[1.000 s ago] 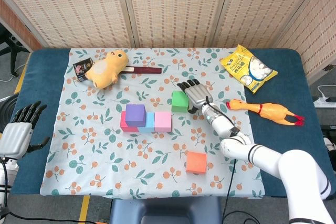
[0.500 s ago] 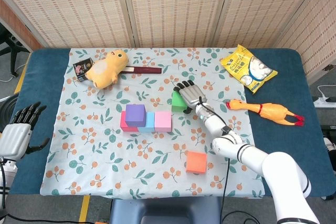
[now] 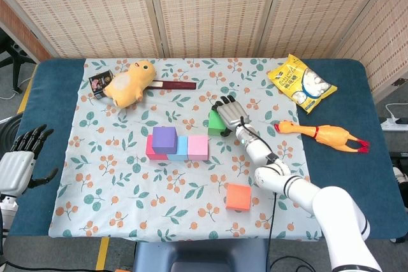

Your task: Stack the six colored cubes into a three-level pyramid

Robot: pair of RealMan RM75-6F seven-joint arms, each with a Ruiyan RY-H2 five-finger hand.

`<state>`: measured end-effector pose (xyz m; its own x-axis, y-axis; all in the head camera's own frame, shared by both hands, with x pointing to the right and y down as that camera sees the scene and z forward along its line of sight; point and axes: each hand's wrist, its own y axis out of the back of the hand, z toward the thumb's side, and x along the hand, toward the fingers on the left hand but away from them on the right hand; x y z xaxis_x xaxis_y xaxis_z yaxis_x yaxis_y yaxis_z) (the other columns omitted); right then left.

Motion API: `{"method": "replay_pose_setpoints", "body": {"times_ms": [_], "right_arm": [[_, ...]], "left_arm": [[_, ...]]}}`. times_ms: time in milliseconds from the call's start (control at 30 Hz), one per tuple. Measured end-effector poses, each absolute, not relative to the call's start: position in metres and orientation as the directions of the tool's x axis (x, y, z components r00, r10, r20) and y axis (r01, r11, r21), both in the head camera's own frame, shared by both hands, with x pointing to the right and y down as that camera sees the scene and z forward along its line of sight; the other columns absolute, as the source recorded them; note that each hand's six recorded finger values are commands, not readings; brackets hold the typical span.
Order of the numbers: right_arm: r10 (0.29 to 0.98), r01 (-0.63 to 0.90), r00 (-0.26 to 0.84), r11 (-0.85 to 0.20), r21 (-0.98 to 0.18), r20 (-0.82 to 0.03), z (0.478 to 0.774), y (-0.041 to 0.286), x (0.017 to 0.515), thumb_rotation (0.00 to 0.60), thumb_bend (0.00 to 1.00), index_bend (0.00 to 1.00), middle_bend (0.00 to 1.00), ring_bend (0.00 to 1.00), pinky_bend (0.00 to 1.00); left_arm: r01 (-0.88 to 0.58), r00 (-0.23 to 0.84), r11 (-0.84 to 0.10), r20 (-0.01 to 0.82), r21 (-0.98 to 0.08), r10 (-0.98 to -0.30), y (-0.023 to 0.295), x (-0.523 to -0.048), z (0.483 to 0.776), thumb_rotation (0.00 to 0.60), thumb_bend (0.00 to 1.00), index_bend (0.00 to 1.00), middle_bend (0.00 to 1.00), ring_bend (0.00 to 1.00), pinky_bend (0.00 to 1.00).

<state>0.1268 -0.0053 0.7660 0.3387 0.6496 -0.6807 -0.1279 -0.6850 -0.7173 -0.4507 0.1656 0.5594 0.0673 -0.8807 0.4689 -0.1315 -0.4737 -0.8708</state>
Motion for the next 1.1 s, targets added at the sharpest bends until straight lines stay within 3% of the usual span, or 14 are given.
{"method": "replay_pose_setpoints", "body": {"times_ms": [300,700,1100], "right_arm": [[0.649,-0.085,0.392,-0.680,-0.728,-0.652,0.731,-0.009,0.130,0.600,0.16,0.40,0.19,0.00,0.00],[0.607,-0.102,0.495,-0.670,-0.735,-0.622,0.638,0.014,0.128,0.600,0.16,0.37,0.22,0.00,0.00],[0.586,-0.130,0.470,-0.693,-0.709,-0.660,0.650,0.040,0.094,0.600,0.16,0.34,0.24,0.00,0.00]], "left_arm": [[-0.076,0.063,-0.477,0.473,-0.876,-0.879,0.167,-0.457,0.560,0.600,0.28,0.09,0.00,0.00,0.09],[-0.072,0.055,-0.478,0.475,-0.875,-0.878,0.181,-0.465,0.555,0.600,0.28,0.09,0.00,0.00,0.09],[-0.080,0.064,-0.479,0.475,-0.874,-0.878,0.187,-0.467,0.554,0.600,0.28,0.09,0.00,0.00,0.09]]}}
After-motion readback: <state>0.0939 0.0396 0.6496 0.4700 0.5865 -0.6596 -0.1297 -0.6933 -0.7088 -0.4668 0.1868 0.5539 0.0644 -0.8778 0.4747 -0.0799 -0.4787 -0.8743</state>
